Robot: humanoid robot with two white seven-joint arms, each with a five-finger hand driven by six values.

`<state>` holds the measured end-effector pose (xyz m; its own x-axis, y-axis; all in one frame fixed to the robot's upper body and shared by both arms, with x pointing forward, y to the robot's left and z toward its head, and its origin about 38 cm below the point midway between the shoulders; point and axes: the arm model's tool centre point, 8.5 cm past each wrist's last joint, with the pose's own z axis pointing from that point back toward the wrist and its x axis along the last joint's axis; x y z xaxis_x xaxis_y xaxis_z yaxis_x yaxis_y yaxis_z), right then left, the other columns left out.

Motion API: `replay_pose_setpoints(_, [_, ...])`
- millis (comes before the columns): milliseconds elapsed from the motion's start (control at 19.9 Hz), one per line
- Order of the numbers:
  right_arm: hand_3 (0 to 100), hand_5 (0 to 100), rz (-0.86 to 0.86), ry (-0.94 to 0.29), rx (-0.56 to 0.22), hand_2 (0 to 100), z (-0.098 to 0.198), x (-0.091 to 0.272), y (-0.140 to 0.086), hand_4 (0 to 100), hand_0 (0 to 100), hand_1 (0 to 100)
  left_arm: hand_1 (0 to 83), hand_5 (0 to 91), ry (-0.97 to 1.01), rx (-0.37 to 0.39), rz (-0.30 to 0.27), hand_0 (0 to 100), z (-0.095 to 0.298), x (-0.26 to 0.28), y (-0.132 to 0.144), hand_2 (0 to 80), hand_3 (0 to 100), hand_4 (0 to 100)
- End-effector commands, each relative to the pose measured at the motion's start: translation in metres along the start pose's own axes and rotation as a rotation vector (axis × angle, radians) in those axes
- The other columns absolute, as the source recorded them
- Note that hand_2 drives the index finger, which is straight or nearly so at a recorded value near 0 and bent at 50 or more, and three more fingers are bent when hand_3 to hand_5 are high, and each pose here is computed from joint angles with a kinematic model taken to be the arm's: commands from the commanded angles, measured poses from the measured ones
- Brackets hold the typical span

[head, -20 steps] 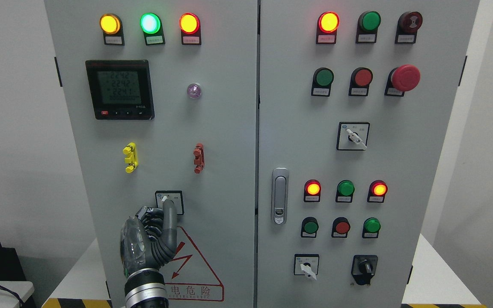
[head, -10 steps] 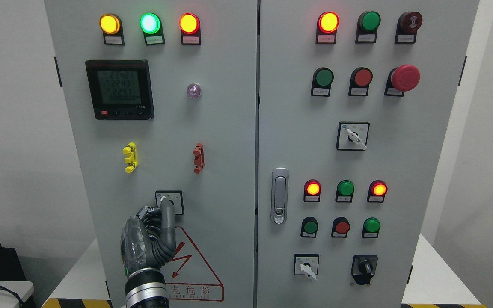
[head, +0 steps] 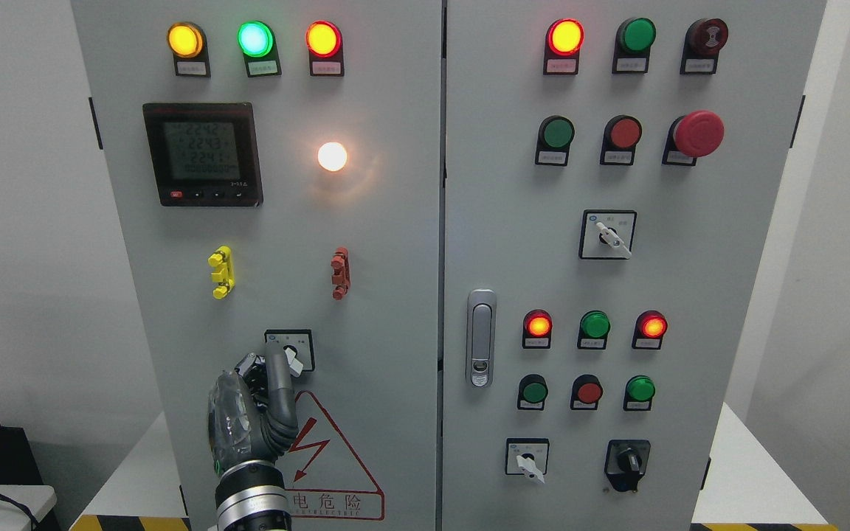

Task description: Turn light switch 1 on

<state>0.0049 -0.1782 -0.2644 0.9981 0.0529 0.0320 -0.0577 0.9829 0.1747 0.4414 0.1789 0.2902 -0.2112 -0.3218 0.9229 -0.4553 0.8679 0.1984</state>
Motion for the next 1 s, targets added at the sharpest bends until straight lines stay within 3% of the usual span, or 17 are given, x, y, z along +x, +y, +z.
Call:
replay_pose_setpoints(0, [0,0,-0.018,-0.004,0.0,0,0.0,0.0005,0.0001,0,12,39,0.0,79.4,-0.002,0.0,0.004,53,0.0003,0.0002,0.0002,58.1,85,88])
replay_pose_setpoints(953, [0,0,-0.018,-0.002,0.0,0,0.0,0.0,0.0001,0,12,39,2.9,78.7,0.001,-0.003,0.007,15,0.0039,-0.0045,0.0004,58.6,85,88])
